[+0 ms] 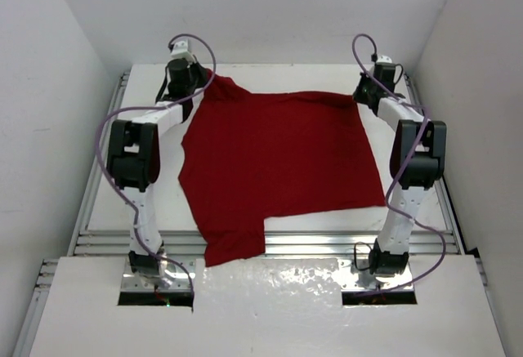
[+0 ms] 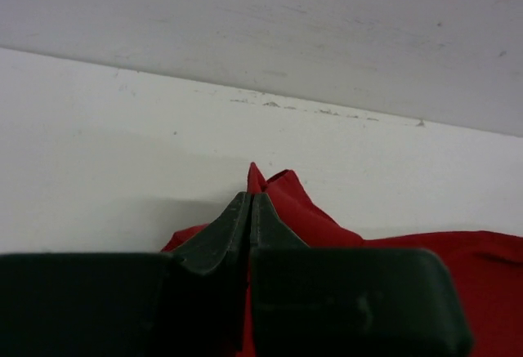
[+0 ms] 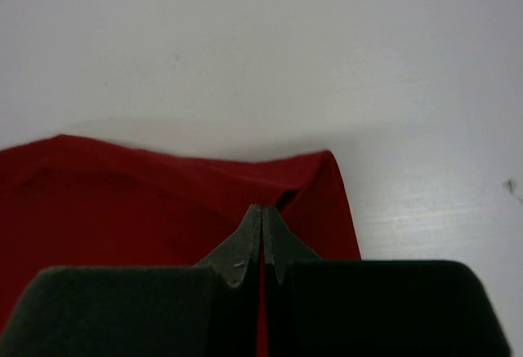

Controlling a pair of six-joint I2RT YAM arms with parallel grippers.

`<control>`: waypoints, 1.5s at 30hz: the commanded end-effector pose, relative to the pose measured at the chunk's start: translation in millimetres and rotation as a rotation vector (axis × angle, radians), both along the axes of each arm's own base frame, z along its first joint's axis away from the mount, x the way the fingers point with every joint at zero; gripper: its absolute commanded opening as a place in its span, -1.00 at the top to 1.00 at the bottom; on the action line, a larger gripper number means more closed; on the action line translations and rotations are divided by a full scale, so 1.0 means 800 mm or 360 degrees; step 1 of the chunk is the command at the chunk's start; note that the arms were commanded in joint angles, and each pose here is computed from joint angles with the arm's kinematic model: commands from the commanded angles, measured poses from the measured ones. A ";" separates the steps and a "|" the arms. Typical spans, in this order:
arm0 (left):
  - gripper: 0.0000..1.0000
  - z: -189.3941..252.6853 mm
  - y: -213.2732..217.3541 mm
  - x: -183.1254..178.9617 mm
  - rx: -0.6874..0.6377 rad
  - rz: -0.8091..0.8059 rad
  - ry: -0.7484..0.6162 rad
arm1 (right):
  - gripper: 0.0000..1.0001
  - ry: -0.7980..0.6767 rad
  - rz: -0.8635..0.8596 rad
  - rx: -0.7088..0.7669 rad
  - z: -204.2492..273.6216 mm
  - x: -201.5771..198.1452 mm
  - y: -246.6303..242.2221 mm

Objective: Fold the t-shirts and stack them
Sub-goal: Fold the flattened tshirt in 1/3 of the way

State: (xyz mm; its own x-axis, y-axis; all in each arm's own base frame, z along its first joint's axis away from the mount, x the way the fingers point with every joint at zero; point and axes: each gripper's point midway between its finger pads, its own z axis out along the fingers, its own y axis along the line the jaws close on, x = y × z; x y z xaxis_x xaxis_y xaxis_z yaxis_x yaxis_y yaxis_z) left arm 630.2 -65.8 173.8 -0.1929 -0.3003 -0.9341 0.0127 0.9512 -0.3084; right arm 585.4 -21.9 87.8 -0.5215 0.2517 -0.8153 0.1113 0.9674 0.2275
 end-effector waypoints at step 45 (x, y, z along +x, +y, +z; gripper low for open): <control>-0.81 0.003 0.028 -0.291 -0.0155 0.0742 0.0122 | -0.56 0.0123 -0.0339 0.0052 -0.011 -0.128 -0.029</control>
